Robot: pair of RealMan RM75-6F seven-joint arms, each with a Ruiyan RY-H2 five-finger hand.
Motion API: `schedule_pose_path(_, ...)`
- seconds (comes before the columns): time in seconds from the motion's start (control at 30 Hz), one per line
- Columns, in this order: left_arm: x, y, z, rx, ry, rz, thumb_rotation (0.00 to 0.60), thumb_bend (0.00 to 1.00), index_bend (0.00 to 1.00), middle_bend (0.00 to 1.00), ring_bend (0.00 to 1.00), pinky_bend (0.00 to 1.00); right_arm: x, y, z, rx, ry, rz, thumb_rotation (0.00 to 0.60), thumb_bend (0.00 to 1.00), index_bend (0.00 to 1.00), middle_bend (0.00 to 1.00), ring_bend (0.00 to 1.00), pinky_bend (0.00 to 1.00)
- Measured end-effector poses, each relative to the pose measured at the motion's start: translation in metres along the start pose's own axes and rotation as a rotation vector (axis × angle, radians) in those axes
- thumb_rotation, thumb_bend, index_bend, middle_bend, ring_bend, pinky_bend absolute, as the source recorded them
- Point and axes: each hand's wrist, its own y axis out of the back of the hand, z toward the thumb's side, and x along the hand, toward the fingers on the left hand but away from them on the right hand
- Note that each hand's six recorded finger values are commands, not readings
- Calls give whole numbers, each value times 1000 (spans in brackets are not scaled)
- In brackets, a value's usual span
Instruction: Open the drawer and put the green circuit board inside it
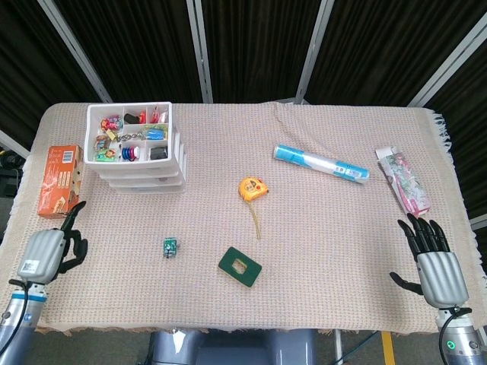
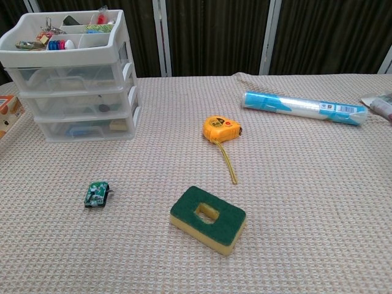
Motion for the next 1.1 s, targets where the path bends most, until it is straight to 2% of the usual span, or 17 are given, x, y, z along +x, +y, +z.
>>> schedule_pose_path(0.17,26,-9,8,-137,55,-79,600,581,0,845,841,673,0,-1,0,-2,-2,4,600,0,74,0,0,0)
schedule_pose_path(0.4,64,-33,27,-309,116,-219,600,582,0,846,844,675,-1,0,0,-7,1,4,600,0,74,0,0,0)
schedule_pose_path(0.5,77,-42,34,-374,134,-246,600,582,0,849,846,676,-1,-1,0,-8,1,7,600,0,74,0,0,0)
schedule_pose_path(0.8,103,-58,50,-410,137,-258,600,581,0,855,850,678,-1,-1,0,-8,2,7,600,0,74,0,0,0)
schedule_pose_path(1.1,119,-58,56,-396,128,-239,600,582,0,859,852,681,-1,-1,0,-6,2,7,600,0,74,0,0,0)
